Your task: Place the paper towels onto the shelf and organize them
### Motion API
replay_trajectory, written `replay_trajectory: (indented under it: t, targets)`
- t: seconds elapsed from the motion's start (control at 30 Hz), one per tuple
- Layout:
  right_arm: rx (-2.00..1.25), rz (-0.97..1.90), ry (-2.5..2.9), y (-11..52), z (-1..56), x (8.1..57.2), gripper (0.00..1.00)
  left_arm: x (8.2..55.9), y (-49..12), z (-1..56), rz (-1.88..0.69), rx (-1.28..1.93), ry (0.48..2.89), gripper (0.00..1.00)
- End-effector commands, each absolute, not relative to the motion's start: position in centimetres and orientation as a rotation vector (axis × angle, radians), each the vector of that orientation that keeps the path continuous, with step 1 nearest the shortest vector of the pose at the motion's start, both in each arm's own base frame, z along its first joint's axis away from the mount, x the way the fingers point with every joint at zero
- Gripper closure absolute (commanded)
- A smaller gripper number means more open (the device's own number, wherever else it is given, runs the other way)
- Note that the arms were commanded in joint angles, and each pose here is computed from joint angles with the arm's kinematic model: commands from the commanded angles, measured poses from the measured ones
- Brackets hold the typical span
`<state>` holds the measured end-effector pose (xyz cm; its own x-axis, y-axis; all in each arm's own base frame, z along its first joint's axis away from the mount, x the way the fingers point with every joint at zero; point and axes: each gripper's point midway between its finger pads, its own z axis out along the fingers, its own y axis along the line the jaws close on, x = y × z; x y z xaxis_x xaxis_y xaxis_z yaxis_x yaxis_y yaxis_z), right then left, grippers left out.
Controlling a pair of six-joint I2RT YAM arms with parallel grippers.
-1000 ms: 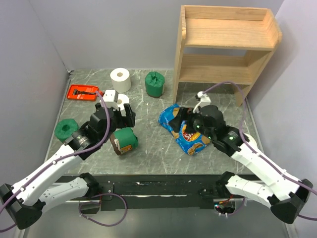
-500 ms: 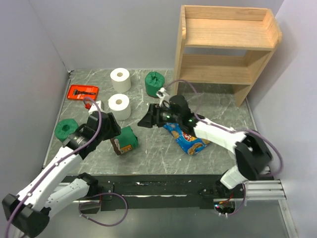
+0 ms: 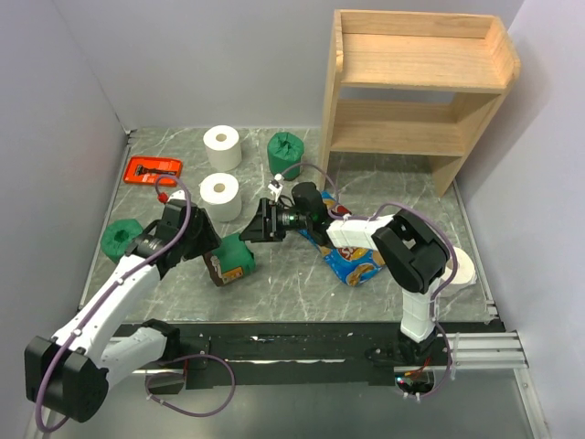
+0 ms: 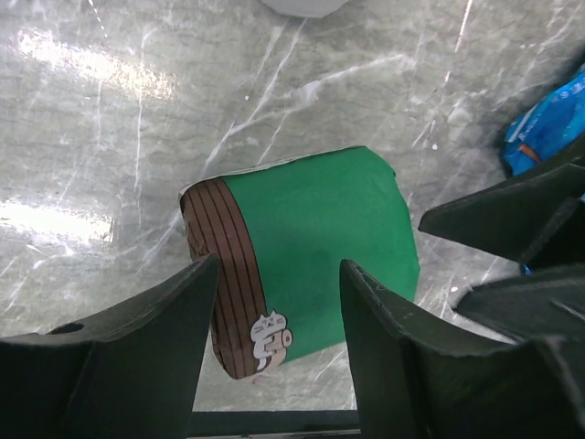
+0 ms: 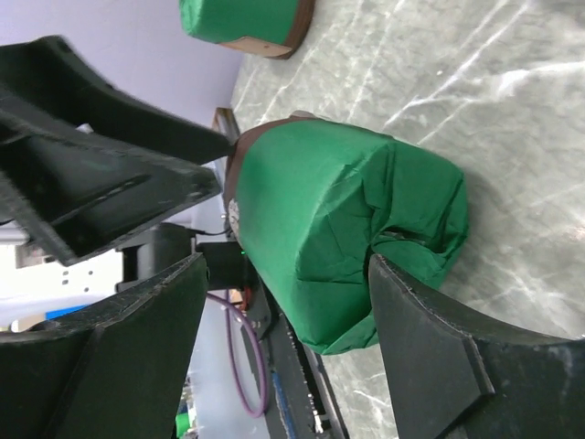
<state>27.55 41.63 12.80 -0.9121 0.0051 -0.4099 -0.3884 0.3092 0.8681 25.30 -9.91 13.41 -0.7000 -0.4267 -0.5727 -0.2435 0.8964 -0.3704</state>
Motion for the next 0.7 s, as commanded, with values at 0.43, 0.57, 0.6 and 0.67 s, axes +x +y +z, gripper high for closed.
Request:
replay_trajectory:
  t: [0.43,0.57,0.6,0.67]
  targets:
    - [-0.425,1.674,2.227,43.8,12.0,25.5,0.18,25.9,-9.5,11.3,-0.295,-0.539,2.408,0.39]
    - [-0.434,1.696,2.226,44.3,11.7,24.8,0.18,25.9,-9.6,11.1,-0.295,-0.541,2.419,0.39]
    - [-0.435,1.705,2.225,44.3,11.7,24.7,0.17,25.8,-9.6,11.0,-0.297,-0.54,2.422,0.39]
    - [-0.437,1.749,2.203,44.6,12.1,24.4,0.17,25.8,-9.6,11.0,-0.293,-0.543,2.425,0.4]
